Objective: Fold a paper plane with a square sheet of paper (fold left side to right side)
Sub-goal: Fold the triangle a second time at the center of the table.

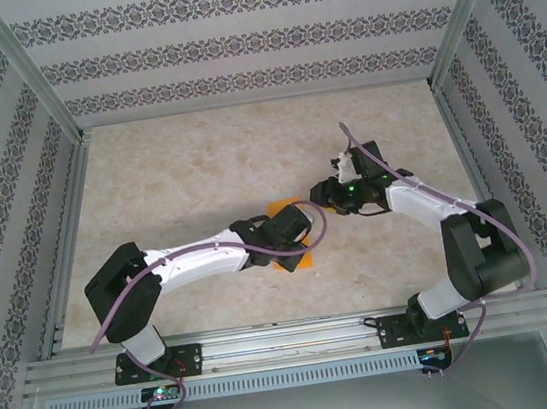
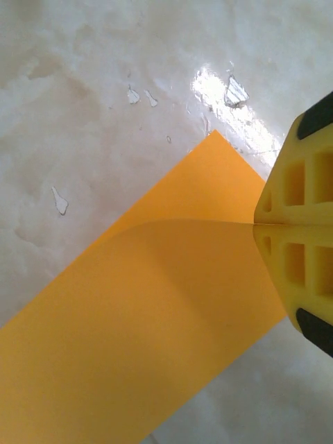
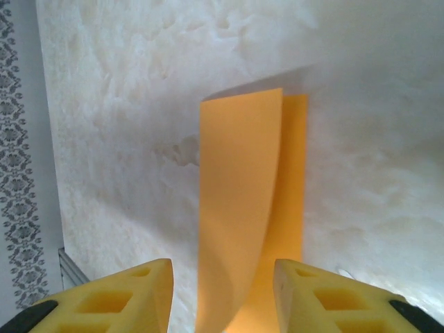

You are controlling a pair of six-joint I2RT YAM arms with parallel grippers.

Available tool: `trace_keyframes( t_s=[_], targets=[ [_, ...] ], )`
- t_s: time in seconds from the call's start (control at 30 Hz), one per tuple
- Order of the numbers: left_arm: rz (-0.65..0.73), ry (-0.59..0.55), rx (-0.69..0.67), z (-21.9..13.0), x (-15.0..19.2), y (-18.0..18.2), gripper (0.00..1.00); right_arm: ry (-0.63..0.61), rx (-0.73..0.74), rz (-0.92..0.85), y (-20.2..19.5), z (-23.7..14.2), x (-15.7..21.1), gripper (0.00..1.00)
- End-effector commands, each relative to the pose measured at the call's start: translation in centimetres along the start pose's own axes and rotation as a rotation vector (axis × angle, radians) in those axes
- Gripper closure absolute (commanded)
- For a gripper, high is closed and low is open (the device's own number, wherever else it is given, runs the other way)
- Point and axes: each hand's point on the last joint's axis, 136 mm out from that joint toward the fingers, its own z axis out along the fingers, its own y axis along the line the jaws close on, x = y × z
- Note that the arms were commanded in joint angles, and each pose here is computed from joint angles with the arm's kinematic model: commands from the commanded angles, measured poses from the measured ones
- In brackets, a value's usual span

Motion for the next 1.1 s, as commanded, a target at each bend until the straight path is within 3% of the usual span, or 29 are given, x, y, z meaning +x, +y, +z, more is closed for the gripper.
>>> trace_keyframes(
  t_s=[0.0,0.13,0.23,0.4,0.6,1.07],
  targets=[
    [-0.147,-0.025,0.172,-0.6,-0.9,-1.2,1.00,-0.008,0.026,-0.015,-1.5,-0.4,1.7,0.62],
    [-0.286,-0.045,0.277,-0.5,-1.3,-0.7,1.00,0.002,-0.011,-0.019,-1.5,-0.5,4.0,0.80],
    [-0.338,-0.052,0.299,-0.5,-1.5,-0.3,1.00,0.039,-0.030,-0.036,-1.1,0.3,6.3,1.00],
    [-0.370,-0.037,0.295,-0.3,-1.3,0.2,1.00,0.099,-0.003,-0.053,-1.0,2.8,9.3,1.00],
    [-0.398,-0.024,0.287,-0.1,-0.9,0.6,1.00,0.125,0.036,-0.054,-1.3,4.7,10.3,1.00],
    [-0.405,0.020,0.253,0.5,0.4,2.1,0.99,0.232,0.146,-0.006,-4.7,5.9,13.0,1.00]
  ],
)
